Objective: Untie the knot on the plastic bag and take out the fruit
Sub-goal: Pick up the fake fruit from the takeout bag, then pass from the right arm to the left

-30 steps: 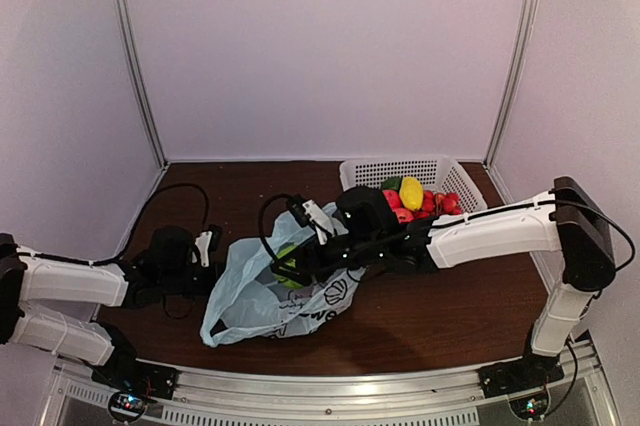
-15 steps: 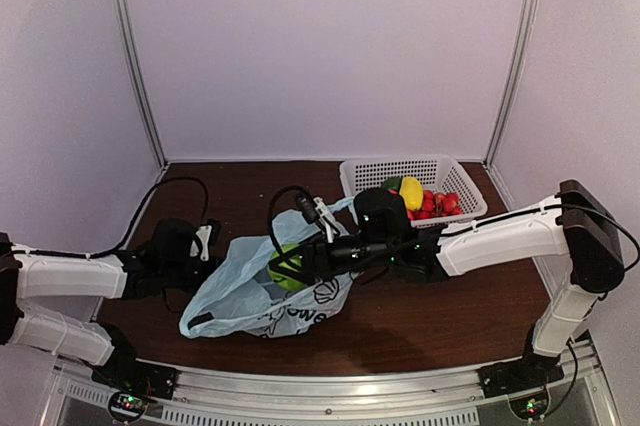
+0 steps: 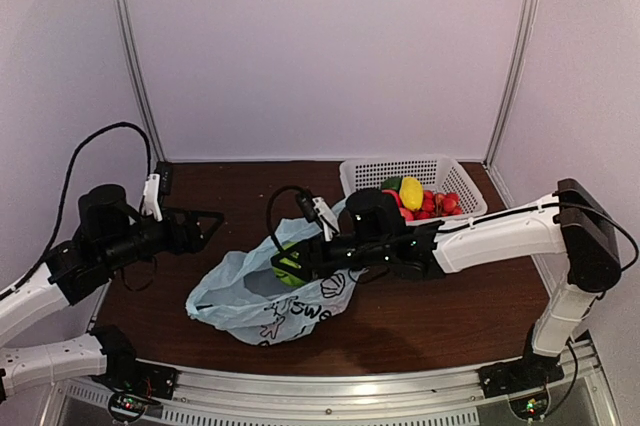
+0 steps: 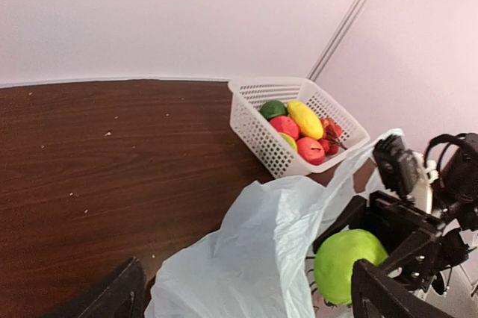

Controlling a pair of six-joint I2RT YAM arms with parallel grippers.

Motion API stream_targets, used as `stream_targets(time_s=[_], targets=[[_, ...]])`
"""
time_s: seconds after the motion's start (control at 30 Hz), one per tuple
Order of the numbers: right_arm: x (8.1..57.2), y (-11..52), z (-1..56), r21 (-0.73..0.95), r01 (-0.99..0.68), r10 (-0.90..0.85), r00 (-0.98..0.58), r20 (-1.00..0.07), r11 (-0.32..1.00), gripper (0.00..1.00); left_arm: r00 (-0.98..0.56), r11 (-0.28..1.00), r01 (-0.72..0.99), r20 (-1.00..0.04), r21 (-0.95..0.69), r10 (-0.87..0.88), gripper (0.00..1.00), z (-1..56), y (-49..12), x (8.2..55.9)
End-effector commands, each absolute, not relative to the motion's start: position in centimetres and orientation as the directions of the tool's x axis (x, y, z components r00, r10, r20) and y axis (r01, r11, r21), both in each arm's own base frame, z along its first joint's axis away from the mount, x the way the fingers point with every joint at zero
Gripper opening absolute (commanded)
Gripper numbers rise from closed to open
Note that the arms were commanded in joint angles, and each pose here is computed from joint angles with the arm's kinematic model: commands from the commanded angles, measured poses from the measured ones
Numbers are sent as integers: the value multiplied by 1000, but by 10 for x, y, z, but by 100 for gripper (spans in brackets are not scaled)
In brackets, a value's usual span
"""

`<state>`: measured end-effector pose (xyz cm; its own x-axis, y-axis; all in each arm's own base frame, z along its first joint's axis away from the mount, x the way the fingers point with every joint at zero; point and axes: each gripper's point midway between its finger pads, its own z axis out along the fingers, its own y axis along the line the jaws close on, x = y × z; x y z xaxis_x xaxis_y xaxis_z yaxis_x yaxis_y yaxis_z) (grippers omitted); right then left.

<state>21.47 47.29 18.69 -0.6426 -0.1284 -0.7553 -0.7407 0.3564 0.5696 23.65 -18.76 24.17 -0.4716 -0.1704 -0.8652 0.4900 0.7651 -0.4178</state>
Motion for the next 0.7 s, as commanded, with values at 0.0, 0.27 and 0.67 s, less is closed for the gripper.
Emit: stream_targets(time_s=[0.0, 0.27, 0.67], targets=[[230, 471, 187, 592, -688, -88, -680, -728, 420, 59, -425, 661, 642, -898, -389, -116, 98, 279, -215, 220], [244, 465, 190, 685, -578, 3, -763, -647, 444, 59, -417, 523, 772, -909, -361, -11, 97, 280, -283, 204], [257, 452, 203, 754, -511, 100, -798, -595, 412, 59, -429, 482, 789, -903, -380, -9, 77, 262, -314, 195]])
